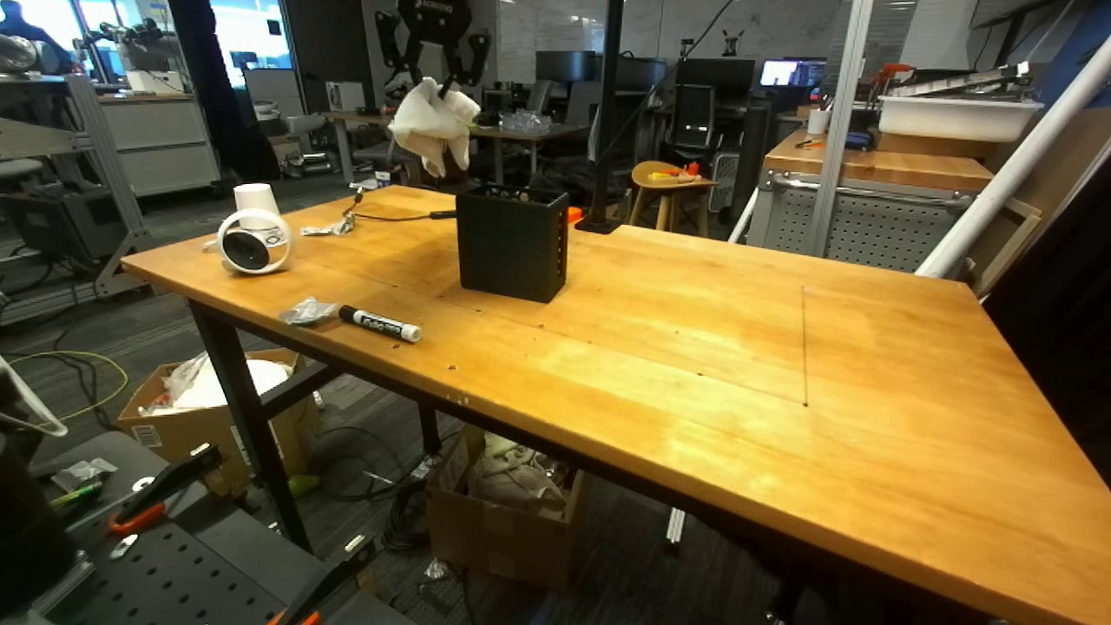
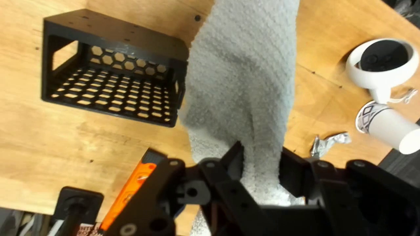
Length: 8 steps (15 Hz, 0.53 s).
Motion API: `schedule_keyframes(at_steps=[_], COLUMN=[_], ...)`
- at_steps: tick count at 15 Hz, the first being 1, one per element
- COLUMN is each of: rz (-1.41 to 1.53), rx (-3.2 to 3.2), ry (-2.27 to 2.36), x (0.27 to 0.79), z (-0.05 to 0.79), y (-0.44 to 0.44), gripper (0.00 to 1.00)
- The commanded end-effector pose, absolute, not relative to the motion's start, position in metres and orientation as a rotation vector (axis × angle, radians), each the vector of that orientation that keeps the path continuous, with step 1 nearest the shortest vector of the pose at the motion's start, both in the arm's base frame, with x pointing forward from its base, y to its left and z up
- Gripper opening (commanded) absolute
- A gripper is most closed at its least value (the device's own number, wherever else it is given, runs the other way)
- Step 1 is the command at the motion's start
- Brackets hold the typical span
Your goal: Put the cloth in the black box
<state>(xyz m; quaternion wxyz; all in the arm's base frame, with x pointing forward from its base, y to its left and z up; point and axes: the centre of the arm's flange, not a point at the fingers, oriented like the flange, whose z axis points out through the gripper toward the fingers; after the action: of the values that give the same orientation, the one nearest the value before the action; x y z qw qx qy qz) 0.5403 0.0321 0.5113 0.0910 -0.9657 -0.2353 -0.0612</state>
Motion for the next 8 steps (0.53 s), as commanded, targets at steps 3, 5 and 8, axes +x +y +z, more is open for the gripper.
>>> schedule_keyframes(at_steps=[3,5,8], rz=[-0.301,-0.284,-0.193], rx=[-2.995,-3.044,-3.108], ry=[-0.56,-0.545,-0.529], x=[0.576,0.582,0.584], z=[0.515,0.501,0.477], y=[0.009,0.003,-0.01], gripper=[0.14,0.14,0.14])
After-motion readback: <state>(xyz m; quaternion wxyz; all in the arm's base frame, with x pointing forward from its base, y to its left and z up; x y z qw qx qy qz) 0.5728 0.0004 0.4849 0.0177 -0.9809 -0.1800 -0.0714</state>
